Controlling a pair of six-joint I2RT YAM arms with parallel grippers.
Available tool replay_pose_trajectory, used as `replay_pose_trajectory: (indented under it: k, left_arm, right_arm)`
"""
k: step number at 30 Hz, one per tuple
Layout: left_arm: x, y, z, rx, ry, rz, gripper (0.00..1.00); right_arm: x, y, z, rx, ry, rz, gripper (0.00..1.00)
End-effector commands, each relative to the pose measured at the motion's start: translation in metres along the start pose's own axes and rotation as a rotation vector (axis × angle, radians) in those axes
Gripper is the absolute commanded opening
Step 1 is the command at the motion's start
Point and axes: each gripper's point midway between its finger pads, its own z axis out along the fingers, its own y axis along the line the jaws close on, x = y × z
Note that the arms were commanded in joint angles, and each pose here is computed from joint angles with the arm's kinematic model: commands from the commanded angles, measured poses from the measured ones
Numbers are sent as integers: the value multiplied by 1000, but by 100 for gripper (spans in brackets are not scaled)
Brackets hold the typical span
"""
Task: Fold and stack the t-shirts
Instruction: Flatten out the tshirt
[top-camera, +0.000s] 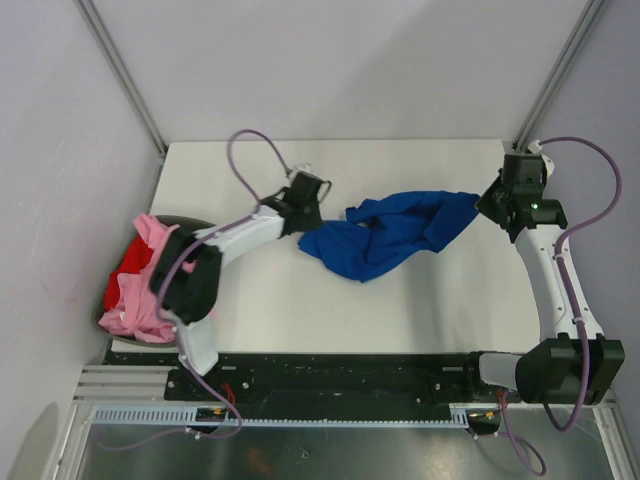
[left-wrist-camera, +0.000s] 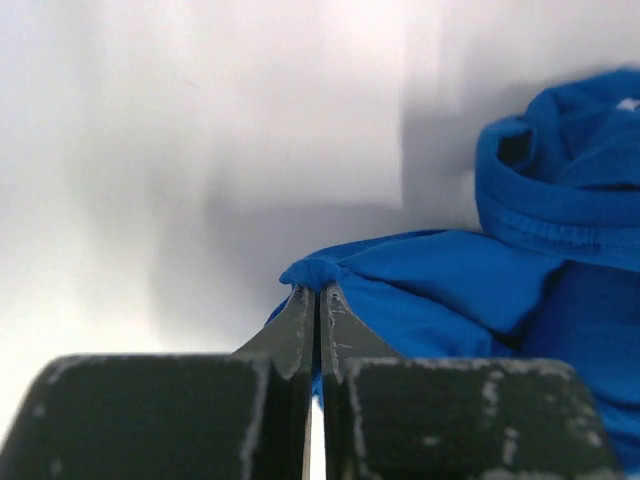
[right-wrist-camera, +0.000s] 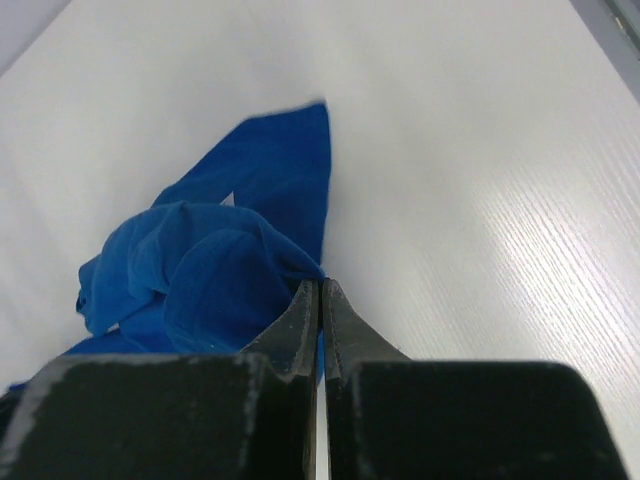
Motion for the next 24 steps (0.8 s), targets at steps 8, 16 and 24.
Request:
replay_pose_trajectory:
  k: [8, 16, 24]
  left_arm:
    - [-149, 72, -207, -111, -600, -81, 0]
    - [-111, 99, -226, -99, -613, -140, 4]
    - [19, 117, -164, 5, -327, -326, 61]
  right_arm:
    - [-93, 8, -46, -141, -227, 239, 0]
    - [-83, 4, -89, -188, -248, 274, 0]
    - [62, -34, -45, -164, 44, 247, 0]
